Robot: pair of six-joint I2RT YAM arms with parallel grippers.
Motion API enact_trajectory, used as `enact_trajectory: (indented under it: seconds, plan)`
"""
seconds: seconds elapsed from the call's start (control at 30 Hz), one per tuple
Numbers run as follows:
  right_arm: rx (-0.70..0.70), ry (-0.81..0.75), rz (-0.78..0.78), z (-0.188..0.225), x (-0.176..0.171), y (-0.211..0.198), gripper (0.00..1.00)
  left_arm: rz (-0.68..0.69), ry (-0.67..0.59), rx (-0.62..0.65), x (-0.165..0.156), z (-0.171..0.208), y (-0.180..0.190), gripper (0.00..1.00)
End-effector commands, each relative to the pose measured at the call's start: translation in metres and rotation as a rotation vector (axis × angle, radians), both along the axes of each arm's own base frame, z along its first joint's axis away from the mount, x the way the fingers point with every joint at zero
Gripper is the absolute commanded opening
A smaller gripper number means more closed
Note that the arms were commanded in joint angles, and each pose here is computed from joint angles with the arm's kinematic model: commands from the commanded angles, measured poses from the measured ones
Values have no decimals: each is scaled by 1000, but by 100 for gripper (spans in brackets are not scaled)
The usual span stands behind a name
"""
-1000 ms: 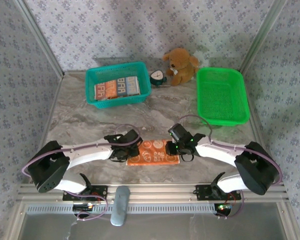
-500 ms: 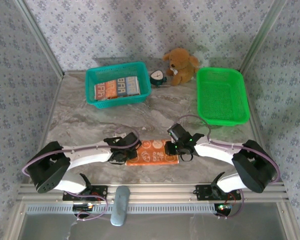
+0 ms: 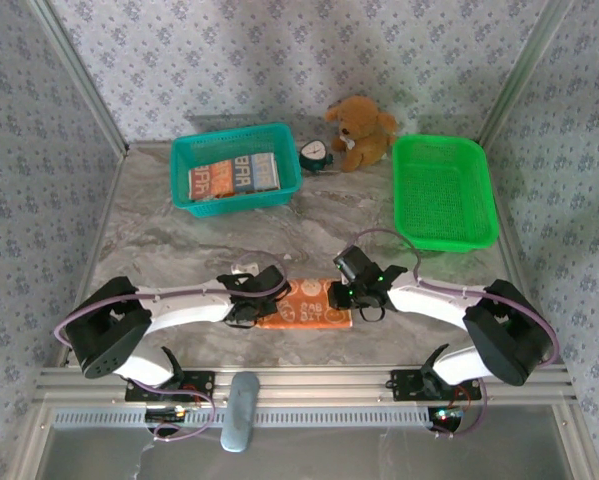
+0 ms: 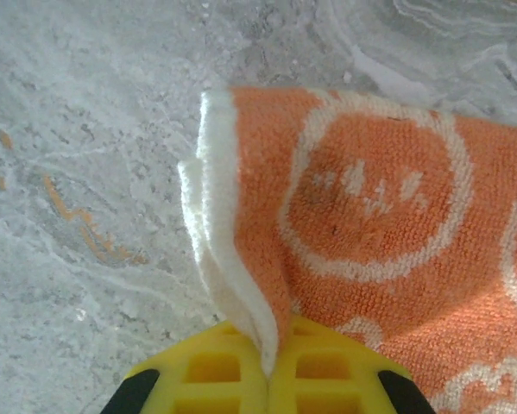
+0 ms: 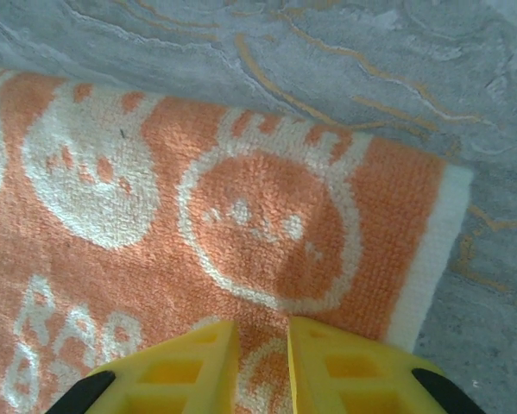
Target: Fold and stack the towels
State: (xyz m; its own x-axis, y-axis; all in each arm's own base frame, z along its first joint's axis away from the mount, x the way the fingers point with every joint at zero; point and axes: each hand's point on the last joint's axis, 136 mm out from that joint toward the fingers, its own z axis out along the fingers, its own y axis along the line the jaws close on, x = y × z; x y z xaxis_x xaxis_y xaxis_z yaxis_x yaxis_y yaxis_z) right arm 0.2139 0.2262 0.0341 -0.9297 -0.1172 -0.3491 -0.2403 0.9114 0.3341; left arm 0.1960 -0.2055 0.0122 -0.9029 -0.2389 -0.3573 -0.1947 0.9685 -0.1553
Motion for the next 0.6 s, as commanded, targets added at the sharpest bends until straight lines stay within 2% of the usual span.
enact_trajectory:
  seconds: [0.0,0.2,0.4,0.43,0.57]
  plan:
    - [-3,-21,11,12,6,5,28,-28,107,85,-21,-30,17,0]
    - [13,-52,5,36,15,5,56,-21,59,128,-10,17,25,0]
    - [62,-107,-44,67,31,-3,88,-19,-8,120,9,87,28,0]
    - [68,-118,-53,72,34,-5,99,-24,-22,113,12,99,26,0]
    - [77,-151,-78,87,46,-13,100,-23,-74,70,30,150,21,0]
